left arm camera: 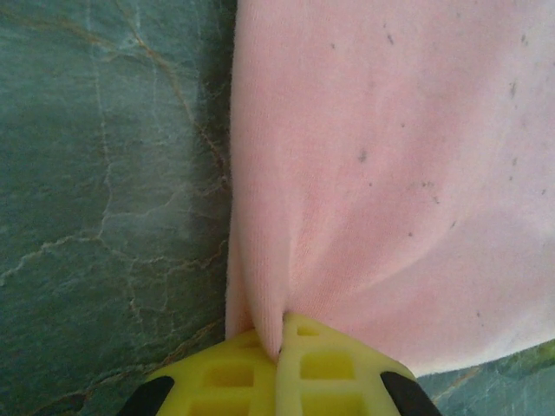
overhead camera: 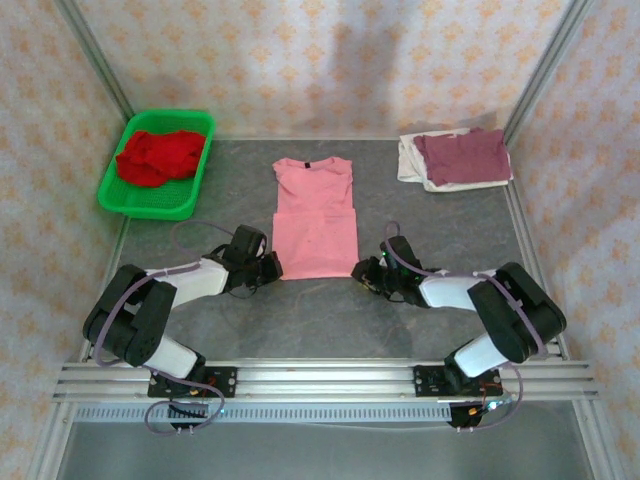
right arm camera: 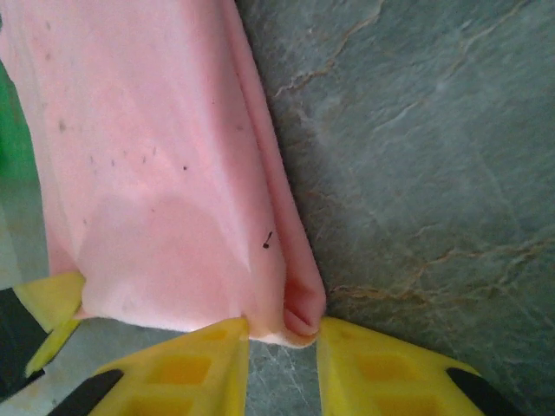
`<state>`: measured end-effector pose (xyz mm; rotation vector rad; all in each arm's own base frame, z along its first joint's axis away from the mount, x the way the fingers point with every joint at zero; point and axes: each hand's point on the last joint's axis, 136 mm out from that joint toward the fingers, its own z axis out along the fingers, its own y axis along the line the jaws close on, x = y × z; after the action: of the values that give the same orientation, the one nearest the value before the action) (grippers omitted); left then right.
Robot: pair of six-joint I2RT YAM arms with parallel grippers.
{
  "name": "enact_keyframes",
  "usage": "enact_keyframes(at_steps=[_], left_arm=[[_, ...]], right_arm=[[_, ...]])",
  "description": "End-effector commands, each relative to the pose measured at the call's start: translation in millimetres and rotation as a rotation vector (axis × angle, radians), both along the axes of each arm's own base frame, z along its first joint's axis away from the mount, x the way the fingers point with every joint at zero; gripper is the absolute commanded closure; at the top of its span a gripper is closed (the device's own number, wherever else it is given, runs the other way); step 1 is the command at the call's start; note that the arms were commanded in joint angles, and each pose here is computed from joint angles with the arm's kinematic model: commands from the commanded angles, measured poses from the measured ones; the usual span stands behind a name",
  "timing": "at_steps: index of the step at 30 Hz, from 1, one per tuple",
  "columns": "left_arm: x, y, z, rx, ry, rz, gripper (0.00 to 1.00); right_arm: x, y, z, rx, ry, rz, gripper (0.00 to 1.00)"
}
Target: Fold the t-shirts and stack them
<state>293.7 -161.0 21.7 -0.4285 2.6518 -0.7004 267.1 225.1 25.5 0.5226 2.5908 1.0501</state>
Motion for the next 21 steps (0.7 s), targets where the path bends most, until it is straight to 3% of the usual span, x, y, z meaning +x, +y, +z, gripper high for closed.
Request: enact_keyframes(at_steps=[1, 10, 15, 21], left_arm=[[-4, 5, 1, 0.039, -0.021, -0.010, 1.00], [-5, 11, 10, 0.062, -0.039, 0.000, 1.00], [-18, 31, 19, 0.142, -0.085, 0.022, 1.00], [-61, 19, 5, 0.126, -0.038, -0.073, 1.00]], right_arm=[[25, 15, 18, 0.049, -0.087, -0.021, 0.77], [21, 7, 26, -0.031, -0.070, -0.027, 1.00], [1, -8, 23, -0.086, -0.064, -0.002, 1.00], [-45, -7, 17, -0.099, -0.053, 0.097, 1.00]])
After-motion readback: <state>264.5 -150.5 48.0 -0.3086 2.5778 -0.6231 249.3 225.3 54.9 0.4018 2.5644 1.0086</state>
